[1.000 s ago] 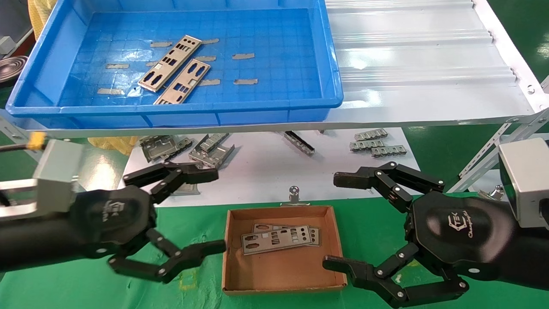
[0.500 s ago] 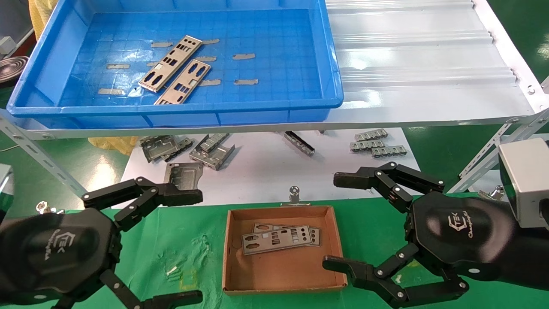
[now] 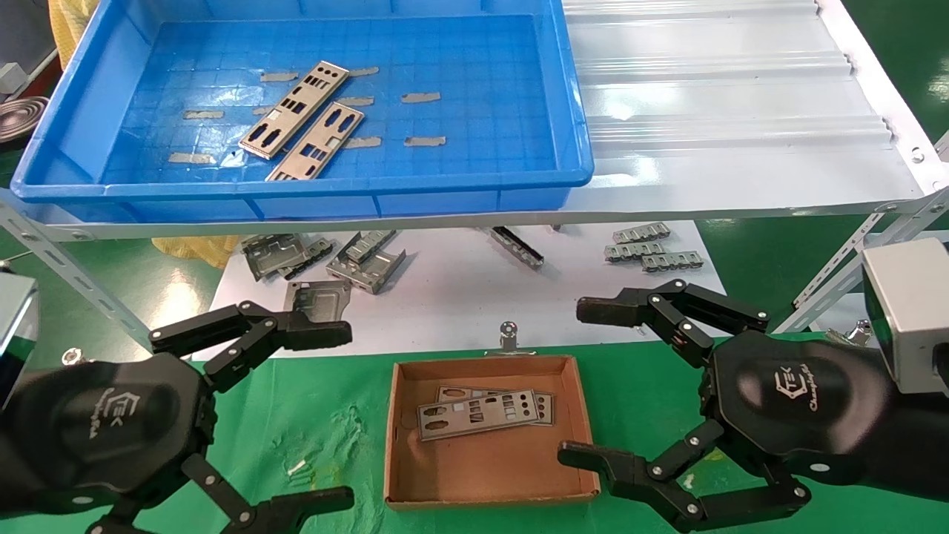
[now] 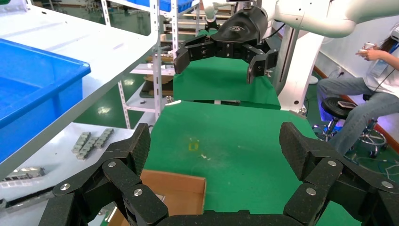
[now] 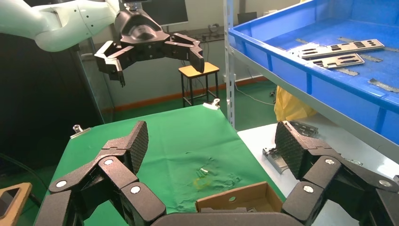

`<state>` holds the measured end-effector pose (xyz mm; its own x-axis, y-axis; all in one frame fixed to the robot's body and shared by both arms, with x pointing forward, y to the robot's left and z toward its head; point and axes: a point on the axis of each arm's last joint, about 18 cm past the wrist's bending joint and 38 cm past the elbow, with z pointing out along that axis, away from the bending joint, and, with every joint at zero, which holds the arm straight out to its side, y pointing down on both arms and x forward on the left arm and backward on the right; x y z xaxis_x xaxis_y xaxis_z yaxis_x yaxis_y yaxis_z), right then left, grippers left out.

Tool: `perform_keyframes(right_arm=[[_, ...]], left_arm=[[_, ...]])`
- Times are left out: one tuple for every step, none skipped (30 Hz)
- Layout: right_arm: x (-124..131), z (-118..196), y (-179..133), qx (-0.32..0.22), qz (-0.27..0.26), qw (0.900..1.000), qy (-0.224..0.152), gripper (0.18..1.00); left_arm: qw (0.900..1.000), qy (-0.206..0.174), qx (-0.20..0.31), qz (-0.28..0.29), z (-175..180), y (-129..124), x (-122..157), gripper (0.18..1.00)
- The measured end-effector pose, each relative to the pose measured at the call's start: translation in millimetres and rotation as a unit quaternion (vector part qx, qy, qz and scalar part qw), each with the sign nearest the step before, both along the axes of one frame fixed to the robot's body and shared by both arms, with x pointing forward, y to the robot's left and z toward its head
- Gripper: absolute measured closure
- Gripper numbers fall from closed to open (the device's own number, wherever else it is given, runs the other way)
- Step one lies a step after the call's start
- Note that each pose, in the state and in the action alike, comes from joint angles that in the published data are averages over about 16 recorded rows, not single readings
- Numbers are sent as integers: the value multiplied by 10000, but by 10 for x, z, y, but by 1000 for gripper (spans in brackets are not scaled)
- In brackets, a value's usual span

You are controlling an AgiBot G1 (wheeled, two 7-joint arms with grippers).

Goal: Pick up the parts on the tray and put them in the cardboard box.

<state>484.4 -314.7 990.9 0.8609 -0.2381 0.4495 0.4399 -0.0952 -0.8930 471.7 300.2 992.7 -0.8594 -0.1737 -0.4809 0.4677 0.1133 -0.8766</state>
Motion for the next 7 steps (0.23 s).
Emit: perform_keyframes(right_arm=[[0,0,0,0,0,10000,0,178],[0,0,0,0,0,10000,0,178],[0,0,0,0,0,10000,0,178],[0,0,0,0,0,10000,0,178],[0,0,0,0,0,10000,0,178],[0,0,0,0,0,10000,0,178],[0,0,0,0,0,10000,0,178]], left_arm=[[10000,1,-1,1,0,0,2,184],[10000,2,-2,2,-1,0,4,184],[10000,2,-3,3,-1,0,6,184],[10000,3,-3,4,-1,0,7,184],[10000,4,-4,4,-1,0,9,184],[10000,4,-5,5,-1,0,10,184],[10000,5,-6,6,-2,0,11,184]])
